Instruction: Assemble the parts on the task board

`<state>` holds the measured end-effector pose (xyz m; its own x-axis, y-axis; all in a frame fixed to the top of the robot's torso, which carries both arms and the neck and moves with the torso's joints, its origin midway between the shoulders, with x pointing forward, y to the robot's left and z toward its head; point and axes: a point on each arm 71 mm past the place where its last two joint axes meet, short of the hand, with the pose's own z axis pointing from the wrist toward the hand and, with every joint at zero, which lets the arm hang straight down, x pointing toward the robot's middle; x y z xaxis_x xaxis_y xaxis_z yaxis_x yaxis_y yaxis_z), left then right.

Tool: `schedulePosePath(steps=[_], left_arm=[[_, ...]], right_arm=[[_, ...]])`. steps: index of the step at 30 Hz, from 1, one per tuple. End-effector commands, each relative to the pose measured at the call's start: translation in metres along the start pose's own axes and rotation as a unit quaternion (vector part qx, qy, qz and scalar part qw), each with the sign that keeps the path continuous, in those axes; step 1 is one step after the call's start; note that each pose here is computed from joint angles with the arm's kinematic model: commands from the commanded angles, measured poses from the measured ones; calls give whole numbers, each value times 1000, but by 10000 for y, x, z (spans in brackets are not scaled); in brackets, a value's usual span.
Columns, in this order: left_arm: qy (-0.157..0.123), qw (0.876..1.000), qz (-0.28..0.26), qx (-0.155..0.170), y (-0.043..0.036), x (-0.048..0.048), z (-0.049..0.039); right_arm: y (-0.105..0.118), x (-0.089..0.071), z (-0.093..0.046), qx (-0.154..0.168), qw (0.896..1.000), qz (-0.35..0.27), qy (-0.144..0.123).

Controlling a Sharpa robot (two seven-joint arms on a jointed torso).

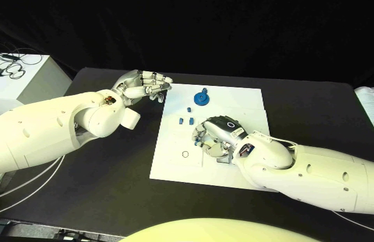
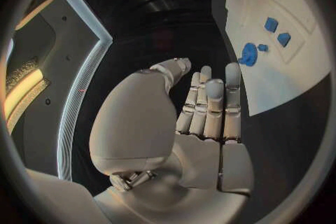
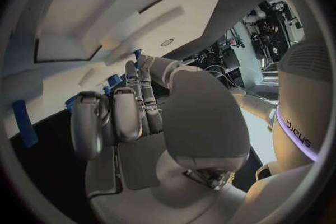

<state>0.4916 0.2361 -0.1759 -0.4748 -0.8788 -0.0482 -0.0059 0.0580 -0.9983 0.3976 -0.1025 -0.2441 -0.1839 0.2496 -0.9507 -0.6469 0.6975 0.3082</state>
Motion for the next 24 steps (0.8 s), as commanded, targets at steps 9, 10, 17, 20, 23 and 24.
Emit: schedulePosePath(steps=[9,10,17,20,23,24], left_arm=[[9,1000,-3,4,-11,28,5],[9,1000,-3,4,-11,28,5],[9,1000,-3,3,-10,29,5],[9,1000,-3,2,-9,28,5],[9,1000,-3,2,-8,25,5],[9,1000,-3,2,-8,24,5]], right_arm=[[34,63,14,-3,999,-42,19],[40,66,15,-5,999,-42,20],[47,88,11,-11,999,-29,32],[41,92,4,-13,999,-27,36],[32,92,-2,-13,999,-25,36],[29,91,-5,-13,999,-25,35]])
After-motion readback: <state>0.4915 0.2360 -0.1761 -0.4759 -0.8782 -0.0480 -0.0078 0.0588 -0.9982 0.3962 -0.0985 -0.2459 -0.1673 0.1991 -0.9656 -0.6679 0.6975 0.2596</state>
